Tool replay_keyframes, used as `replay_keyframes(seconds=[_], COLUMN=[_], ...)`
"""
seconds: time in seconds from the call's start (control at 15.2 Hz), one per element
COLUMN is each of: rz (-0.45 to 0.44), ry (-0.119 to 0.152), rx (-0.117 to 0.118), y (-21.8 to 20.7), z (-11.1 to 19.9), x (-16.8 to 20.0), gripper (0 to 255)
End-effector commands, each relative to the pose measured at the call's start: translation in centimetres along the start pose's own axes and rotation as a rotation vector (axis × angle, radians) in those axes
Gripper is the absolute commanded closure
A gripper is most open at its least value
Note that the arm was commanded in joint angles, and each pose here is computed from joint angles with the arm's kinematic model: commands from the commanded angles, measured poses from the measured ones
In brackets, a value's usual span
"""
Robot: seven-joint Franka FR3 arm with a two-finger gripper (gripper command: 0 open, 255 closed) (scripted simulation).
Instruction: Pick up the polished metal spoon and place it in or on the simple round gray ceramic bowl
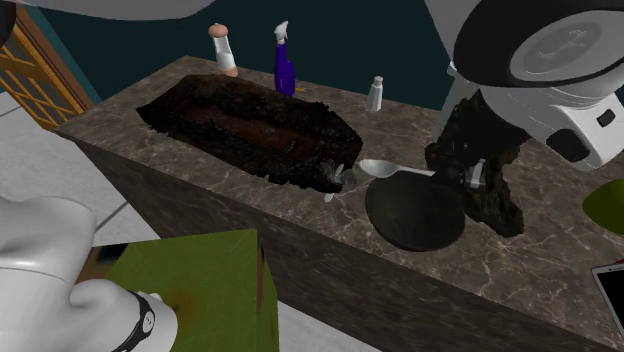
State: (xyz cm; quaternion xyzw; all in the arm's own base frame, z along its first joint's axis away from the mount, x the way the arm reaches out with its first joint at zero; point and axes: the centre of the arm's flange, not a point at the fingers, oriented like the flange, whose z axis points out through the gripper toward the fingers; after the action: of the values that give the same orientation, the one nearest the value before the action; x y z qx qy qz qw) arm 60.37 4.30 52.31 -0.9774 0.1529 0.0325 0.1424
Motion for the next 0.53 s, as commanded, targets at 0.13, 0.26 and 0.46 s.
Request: replay_keyframes(seconds=[0.13, 0.26, 0.46], rz=[0.000, 0.000, 0.000], ry=[0.000, 0.000, 0.000], rx=[0.000, 0.000, 0.000], y=[0.9, 1.1, 1.6], z=[1.4, 2.4, 3.9], x=[1.7, 1.8, 2.0], gripper=[255, 255, 255])
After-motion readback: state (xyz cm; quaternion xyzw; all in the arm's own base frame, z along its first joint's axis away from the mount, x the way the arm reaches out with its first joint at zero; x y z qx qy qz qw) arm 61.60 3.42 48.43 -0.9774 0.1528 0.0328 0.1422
